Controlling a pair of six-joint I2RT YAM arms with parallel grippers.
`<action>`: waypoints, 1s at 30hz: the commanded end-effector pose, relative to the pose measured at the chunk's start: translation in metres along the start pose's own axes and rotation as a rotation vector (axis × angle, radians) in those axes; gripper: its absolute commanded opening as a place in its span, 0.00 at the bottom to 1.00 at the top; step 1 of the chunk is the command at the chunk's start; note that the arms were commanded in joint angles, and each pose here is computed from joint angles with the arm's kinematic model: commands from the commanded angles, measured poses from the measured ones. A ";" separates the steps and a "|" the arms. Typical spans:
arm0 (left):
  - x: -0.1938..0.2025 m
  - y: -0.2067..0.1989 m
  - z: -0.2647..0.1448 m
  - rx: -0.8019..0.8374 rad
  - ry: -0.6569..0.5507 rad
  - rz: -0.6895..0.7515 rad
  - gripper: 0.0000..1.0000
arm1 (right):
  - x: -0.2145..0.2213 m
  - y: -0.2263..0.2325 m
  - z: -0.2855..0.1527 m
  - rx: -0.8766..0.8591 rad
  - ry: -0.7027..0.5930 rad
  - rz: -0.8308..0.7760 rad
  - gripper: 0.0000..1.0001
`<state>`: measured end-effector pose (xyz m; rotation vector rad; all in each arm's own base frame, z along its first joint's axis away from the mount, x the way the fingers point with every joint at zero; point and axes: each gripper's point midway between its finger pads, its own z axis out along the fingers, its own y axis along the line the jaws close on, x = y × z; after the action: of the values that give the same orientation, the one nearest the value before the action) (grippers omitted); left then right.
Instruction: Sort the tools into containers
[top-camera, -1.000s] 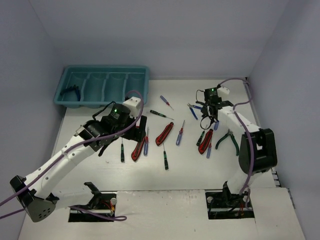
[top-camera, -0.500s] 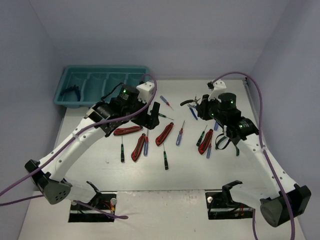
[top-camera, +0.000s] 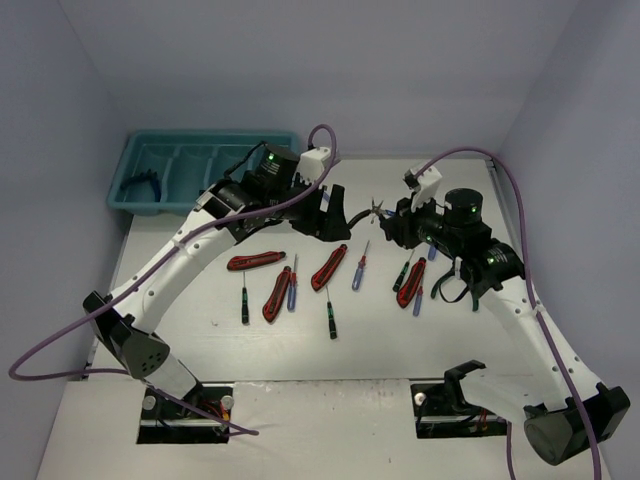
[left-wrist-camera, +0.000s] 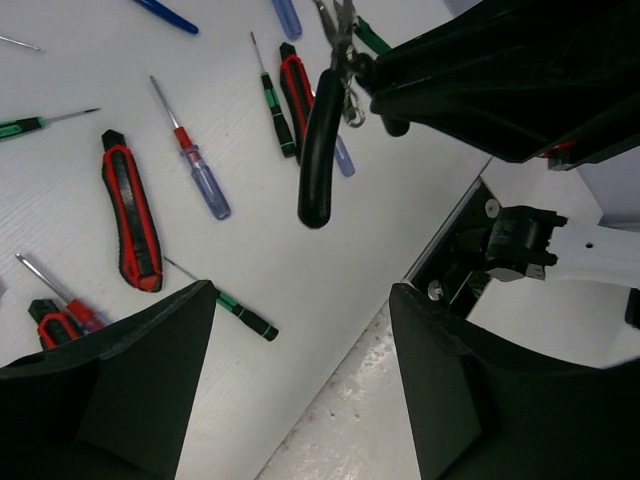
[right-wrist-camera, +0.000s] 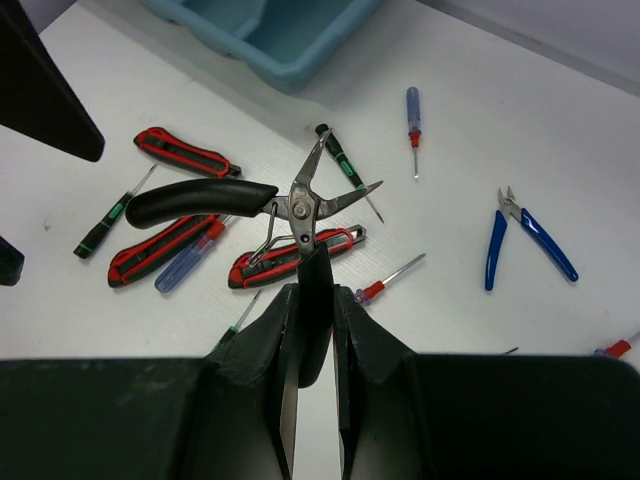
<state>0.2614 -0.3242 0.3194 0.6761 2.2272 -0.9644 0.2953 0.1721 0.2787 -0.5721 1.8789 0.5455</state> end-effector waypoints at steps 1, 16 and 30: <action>-0.027 -0.030 -0.007 0.134 -0.075 0.000 0.63 | -0.021 0.020 -0.001 -0.114 -0.068 -0.061 0.00; -0.036 -0.034 0.006 0.176 -0.086 -0.025 0.38 | -0.029 0.039 -0.006 -0.217 -0.089 -0.075 0.00; -0.036 -0.023 0.004 0.153 -0.094 -0.024 0.00 | -0.032 0.035 -0.003 -0.197 -0.091 -0.086 0.42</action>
<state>0.2635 -0.3530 0.3156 0.6521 2.2519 -1.1482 0.2764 0.1945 0.2803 -0.7175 1.8364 0.6983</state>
